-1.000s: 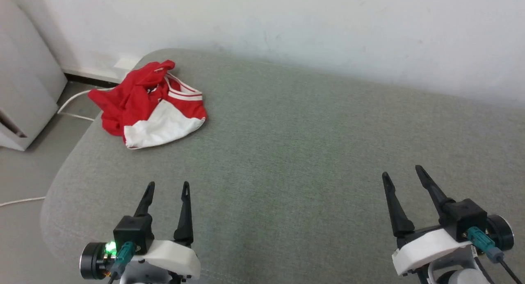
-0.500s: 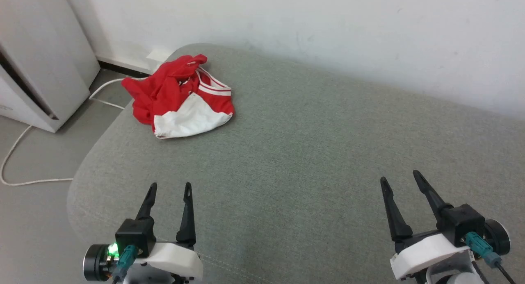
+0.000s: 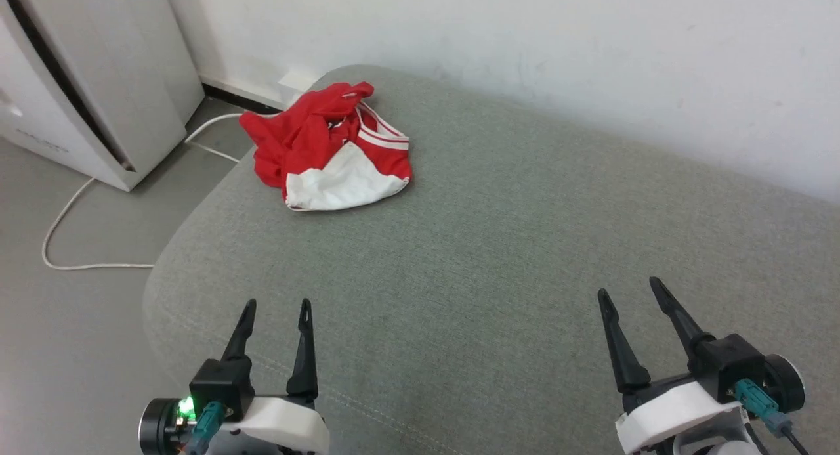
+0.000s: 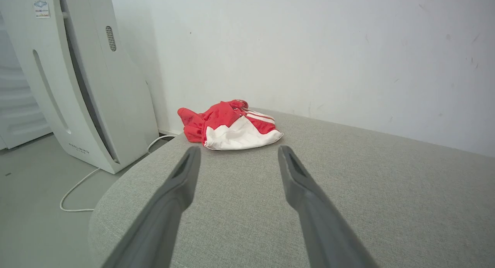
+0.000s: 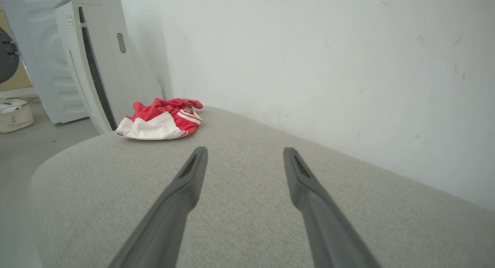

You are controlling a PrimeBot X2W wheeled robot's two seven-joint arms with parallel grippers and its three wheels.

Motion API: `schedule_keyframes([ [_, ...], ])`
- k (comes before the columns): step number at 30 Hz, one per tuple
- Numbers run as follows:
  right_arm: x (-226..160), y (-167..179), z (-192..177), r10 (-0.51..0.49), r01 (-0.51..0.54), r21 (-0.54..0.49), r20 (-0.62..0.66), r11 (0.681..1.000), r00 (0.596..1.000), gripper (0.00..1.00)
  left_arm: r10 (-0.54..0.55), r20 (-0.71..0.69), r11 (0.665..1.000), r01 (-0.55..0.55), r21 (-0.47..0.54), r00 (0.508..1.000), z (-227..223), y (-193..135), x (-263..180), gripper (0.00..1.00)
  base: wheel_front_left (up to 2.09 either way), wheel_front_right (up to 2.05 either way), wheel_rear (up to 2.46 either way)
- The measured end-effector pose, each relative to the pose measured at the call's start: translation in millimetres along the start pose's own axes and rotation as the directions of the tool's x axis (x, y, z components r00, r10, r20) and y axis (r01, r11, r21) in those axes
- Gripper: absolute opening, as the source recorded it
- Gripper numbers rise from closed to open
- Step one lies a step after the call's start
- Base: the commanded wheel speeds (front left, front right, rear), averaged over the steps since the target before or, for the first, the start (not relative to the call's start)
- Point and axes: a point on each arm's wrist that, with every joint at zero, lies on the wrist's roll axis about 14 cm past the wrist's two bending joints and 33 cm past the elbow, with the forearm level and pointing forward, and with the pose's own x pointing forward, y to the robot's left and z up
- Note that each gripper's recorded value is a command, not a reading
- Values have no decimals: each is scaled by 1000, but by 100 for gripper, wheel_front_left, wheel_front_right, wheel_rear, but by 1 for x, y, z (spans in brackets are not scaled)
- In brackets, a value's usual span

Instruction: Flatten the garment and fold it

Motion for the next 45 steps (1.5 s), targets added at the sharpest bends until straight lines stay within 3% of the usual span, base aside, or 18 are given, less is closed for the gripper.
schedule_keyframes([
  [26,21,38,-5,127,-128,18,28,992,991,100,128,30,992,-127,-7,991,3,34,-22,100,0,0,0],
  [39,18,39,-14,131,-131,27,6,991,991,100,118,16,993,-118,-9,993,0,30,-18,100,0,0,0],
  [45,20,35,-27,131,-131,15,-23,991,991,100,64,26,998,-65,26,998,5,25,8,100,0,0,0],
])
